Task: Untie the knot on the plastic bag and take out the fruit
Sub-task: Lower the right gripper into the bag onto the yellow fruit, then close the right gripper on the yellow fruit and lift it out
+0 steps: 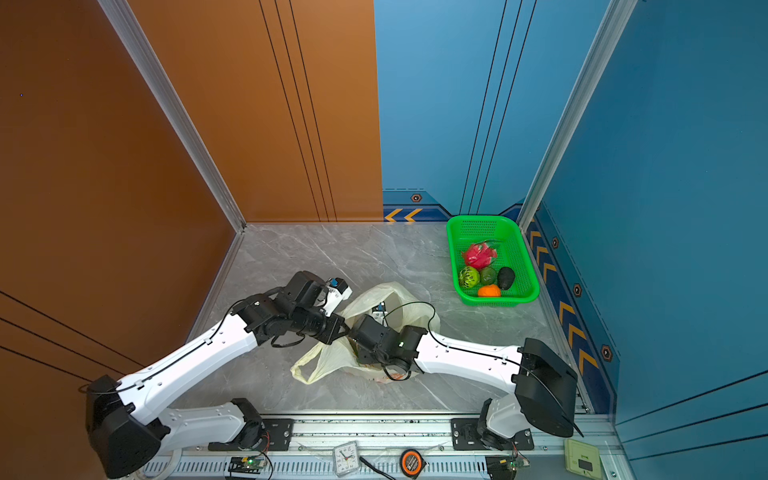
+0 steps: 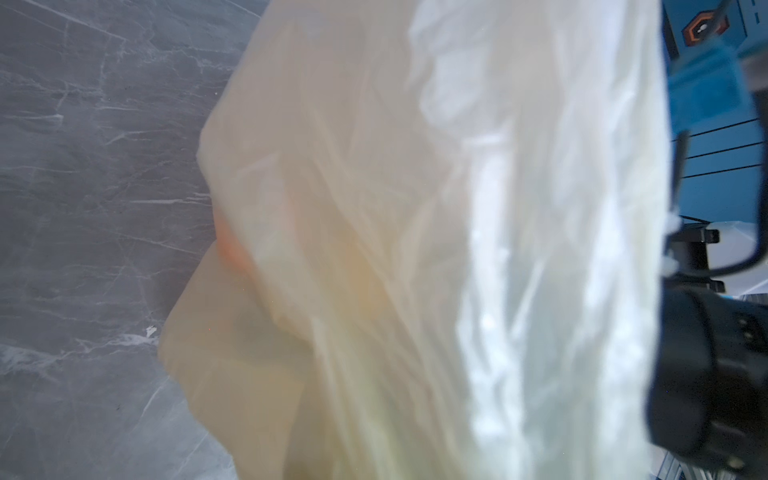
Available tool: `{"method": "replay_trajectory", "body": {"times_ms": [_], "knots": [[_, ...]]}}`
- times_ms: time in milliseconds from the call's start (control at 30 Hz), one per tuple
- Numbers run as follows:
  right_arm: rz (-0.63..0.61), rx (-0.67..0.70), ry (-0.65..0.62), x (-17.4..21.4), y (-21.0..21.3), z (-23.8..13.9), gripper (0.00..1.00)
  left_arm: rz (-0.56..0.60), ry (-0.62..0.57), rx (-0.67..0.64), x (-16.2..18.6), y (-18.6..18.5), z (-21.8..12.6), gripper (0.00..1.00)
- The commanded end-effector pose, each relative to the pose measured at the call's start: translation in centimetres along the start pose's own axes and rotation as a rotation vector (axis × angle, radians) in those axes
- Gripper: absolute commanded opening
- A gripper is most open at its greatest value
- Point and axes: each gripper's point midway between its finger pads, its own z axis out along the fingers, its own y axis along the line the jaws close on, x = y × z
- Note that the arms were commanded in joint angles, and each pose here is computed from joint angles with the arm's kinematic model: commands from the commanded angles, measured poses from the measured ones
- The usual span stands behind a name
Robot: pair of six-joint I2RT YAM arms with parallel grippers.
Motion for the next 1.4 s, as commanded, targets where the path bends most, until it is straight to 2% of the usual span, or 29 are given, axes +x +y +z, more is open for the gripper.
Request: {"method": "replay_trajectory", "body": {"times_ms": [0,367,800,1167,1367], "knots": [[-0.054,0.018,-0.008,-0.2,0.0,-2.2,0.45,-0.012,-0.016,-0.012,-0.9,0.2,-0.2,0.05],[-0.077,-0.014,-0.041,-0.9,1.1,-6.9,0.44,-0.029,-0.007,-0.037,-0.8,0.8,0.2,0.04],[0.035,-0.078,-0.128,-4.3,-1.0,-12.8,0.44,-0.046,-0.017,-0.052,-1.3,1.2,0.2,0.05],[0.189,-0.097,-0.219,-10.1,-5.6,-17.2,0.42,-0.048,-0.011,-0.072,-1.6,1.6,0.5,0.05],[0.303,-0.03,-0.258,-13.8,-11.5,-17.6,0.42,-0.036,-0.022,-0.059,-2.0,1.1,0.2,0.05]]}}
